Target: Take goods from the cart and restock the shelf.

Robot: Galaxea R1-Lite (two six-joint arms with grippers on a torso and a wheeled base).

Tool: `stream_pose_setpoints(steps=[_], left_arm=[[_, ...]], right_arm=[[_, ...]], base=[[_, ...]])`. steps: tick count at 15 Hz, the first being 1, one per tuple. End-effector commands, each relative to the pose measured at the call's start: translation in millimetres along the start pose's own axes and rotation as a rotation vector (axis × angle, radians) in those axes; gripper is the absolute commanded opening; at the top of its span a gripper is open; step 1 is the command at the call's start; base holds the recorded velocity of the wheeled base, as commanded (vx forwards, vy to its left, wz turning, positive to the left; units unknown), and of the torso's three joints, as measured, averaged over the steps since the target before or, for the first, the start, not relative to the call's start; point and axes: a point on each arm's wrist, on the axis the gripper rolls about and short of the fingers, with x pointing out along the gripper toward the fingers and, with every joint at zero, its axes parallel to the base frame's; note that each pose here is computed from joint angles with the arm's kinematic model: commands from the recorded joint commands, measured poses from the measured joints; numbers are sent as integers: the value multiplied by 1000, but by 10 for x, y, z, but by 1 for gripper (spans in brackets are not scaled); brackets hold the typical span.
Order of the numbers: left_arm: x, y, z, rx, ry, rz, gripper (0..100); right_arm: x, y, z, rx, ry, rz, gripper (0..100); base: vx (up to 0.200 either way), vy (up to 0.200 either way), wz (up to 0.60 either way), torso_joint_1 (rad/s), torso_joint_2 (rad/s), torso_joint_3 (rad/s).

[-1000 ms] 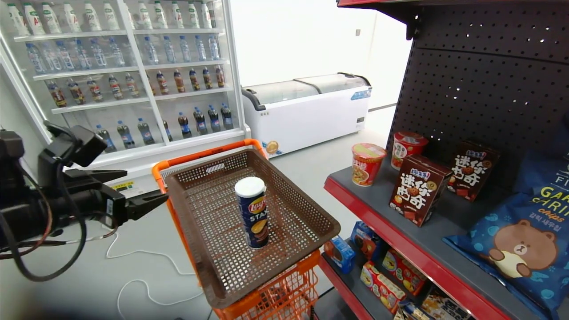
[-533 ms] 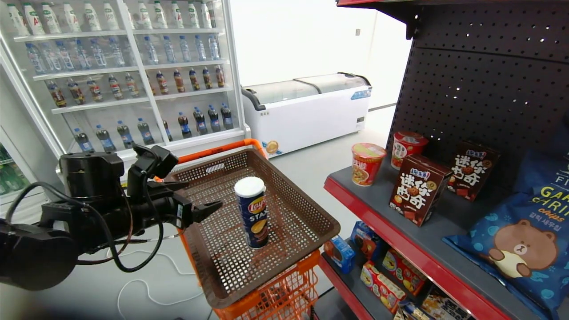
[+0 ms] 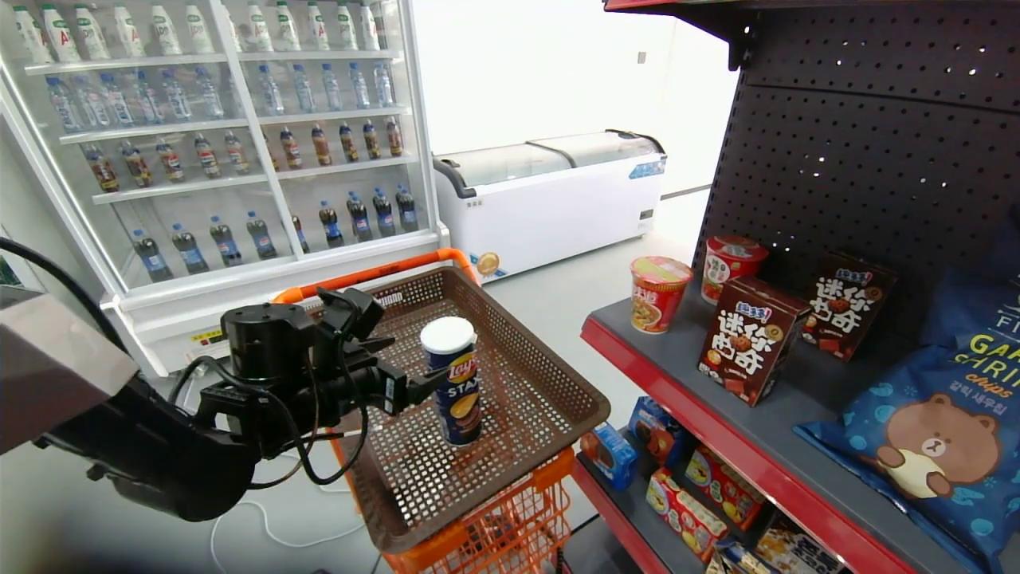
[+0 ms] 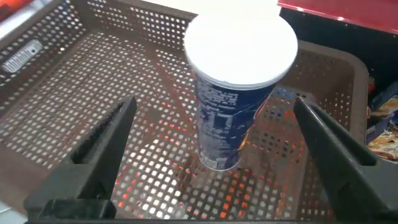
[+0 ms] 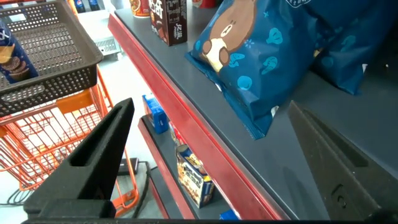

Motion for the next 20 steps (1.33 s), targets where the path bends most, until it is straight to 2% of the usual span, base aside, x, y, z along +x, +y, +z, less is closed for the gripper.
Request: stream_pose_setpoints(steps=[1, 4, 9, 13, 17, 18, 20], left_arm=[[187, -30, -165, -3, 33, -22, 100], [407, -5, -232, 18, 0, -25, 100], [594, -24, -311, 21, -3, -39, 100], [747, -107, -335, 23, -15, -64, 100], [820, -94, -372, 25, -15, -66, 100], [825, -80, -378, 25, -15, -63, 0], [844, -54, -367, 26, -20, -49, 0]], right_arm=[[1, 0, 1, 0, 1, 0, 100], [0, 0, 0, 0, 0, 0, 100], [0, 0, 0, 0, 0, 0, 100], [1, 0, 1, 0, 1, 0, 100], [0, 0, 0, 0, 0, 0, 100], [1, 0, 1, 0, 1, 0, 100], [0, 0, 0, 0, 0, 0, 100]], base=[[0, 0, 0, 0, 0, 0], [0, 0, 0, 0, 0, 0], [0, 0, 0, 0, 0, 0], [0, 0, 0, 0, 0, 0], [0, 0, 0, 0, 0, 0], [0, 0, 0, 0, 0, 0], [0, 0, 0, 0, 0, 0]])
